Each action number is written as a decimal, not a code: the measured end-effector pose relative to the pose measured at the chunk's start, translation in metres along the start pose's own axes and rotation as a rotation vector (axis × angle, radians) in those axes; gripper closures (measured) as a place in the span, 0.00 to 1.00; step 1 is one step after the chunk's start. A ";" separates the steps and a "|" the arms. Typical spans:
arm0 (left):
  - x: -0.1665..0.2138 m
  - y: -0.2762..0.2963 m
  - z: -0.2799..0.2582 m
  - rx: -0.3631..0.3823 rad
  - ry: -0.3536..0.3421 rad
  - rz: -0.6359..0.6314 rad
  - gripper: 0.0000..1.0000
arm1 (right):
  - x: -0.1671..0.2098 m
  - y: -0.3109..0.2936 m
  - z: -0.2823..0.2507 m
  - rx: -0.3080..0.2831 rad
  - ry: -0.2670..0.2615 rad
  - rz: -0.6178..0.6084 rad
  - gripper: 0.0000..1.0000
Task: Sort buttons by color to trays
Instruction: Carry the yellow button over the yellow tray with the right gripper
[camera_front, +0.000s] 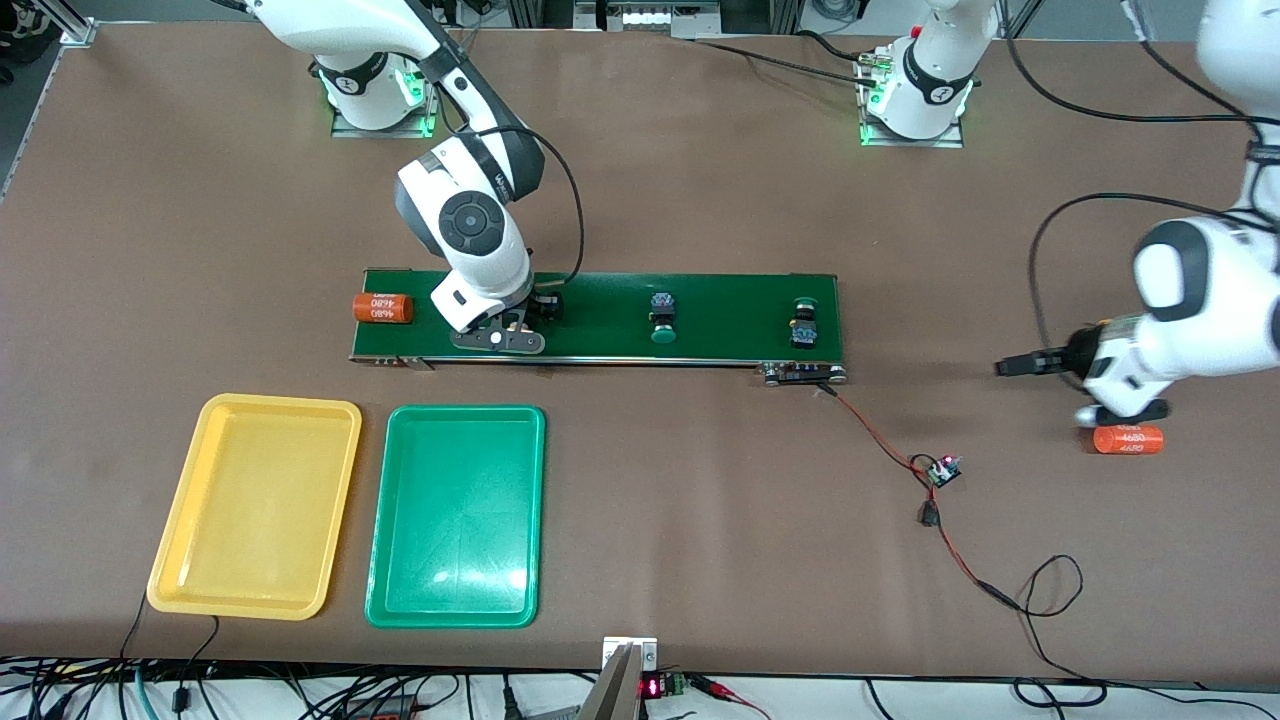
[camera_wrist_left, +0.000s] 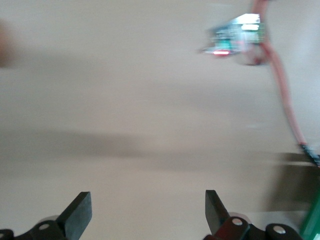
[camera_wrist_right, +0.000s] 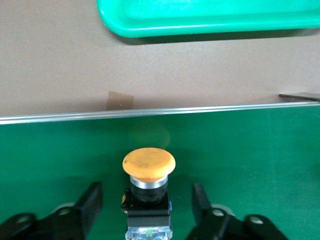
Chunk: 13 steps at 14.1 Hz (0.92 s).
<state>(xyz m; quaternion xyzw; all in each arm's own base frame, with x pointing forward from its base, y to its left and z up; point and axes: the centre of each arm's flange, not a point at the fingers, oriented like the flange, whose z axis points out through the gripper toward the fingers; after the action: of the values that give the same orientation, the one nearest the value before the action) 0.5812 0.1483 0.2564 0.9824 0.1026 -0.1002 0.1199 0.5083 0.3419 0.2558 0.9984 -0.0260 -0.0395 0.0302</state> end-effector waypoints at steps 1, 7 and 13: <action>-0.001 -0.033 0.004 -0.020 -0.004 -0.015 0.00 | 0.002 0.003 0.000 -0.001 0.000 -0.003 0.38; 0.010 -0.071 0.008 0.024 -0.004 0.061 0.00 | 0.010 0.015 0.000 -0.005 -0.004 0.007 0.67; 0.022 -0.073 -0.015 0.174 0.009 0.251 0.00 | 0.034 0.046 -0.042 -0.054 -0.029 -0.080 0.67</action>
<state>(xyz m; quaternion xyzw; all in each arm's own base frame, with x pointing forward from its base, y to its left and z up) 0.5879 0.2254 0.2497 0.9946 -0.0293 -0.0887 0.0455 0.5435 0.2963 0.2981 0.9968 0.0143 -0.0561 0.0551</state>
